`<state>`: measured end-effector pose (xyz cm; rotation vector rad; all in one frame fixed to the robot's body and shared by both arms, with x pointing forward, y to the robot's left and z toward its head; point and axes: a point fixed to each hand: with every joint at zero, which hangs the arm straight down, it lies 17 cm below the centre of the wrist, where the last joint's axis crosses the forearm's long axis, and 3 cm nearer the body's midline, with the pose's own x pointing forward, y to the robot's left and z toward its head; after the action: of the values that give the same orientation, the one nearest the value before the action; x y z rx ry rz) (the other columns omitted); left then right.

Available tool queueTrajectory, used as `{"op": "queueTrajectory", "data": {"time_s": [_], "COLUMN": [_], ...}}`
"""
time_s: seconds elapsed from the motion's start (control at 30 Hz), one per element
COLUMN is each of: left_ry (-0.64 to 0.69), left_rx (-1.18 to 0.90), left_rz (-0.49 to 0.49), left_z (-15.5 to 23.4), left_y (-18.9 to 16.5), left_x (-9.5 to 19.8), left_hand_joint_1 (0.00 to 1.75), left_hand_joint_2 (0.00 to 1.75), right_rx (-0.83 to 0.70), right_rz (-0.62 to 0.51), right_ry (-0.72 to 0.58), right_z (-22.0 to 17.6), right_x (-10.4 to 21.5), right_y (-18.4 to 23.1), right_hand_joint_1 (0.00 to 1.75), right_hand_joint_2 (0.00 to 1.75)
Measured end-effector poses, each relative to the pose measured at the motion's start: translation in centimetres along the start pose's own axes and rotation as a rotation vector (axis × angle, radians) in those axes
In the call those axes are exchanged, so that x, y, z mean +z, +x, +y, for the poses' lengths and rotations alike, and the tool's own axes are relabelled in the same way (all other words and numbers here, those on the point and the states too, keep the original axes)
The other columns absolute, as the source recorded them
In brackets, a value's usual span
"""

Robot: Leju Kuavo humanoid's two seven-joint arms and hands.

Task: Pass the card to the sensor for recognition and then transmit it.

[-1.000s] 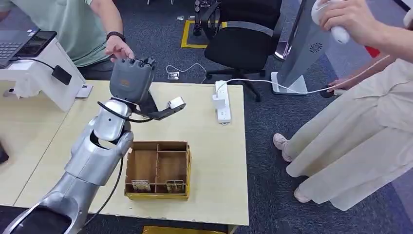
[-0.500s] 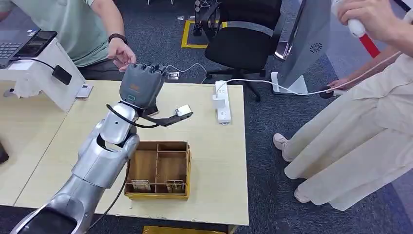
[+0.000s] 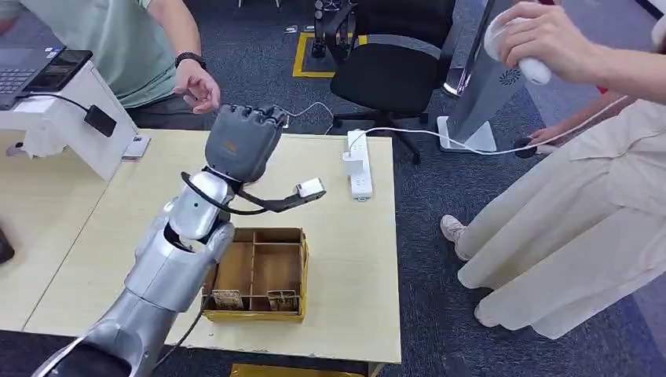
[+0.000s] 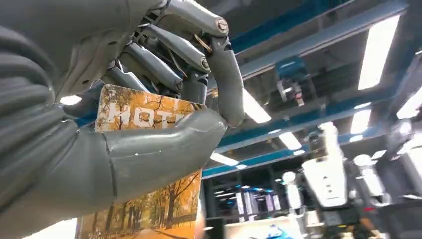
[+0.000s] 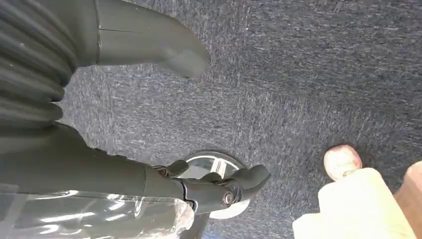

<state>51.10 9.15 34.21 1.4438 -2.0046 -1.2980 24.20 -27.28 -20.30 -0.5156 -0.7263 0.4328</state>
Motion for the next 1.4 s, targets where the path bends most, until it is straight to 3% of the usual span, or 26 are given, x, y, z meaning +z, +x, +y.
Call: {"op": "queueTrajectory", "data": {"time_s": [0.23, 0.5, 1.4], "left_ry": [-0.035, -0.148, -0.252], "left_rx": [0.019, -0.073, -0.186], "left_rz": [0.022, 0.148, 0.411], "left_z": [-0.7, -5.0, -6.6], "left_y": [0.7, -7.1, -19.5], "left_x": [0.4, 1.8, 7.6], "left_hand_joint_1": [1.75, 1.75, 1.75], "left_hand_joint_2": [1.75, 1.75, 1.75], "right_rx": [0.002, -0.013, -0.014], "right_rz": [-0.005, 0.009, -0.004], "right_ry": [-0.003, -0.004, -0.016], "right_z": [-0.2, 0.0, -0.3], "right_x": [-0.2, 0.2, 1.3], "right_y": [0.3, -0.5, -1.9], "right_hand_joint_1": [0.0, 0.0, 0.0], "right_hand_joint_2": [1.75, 1.75, 1.75]}}
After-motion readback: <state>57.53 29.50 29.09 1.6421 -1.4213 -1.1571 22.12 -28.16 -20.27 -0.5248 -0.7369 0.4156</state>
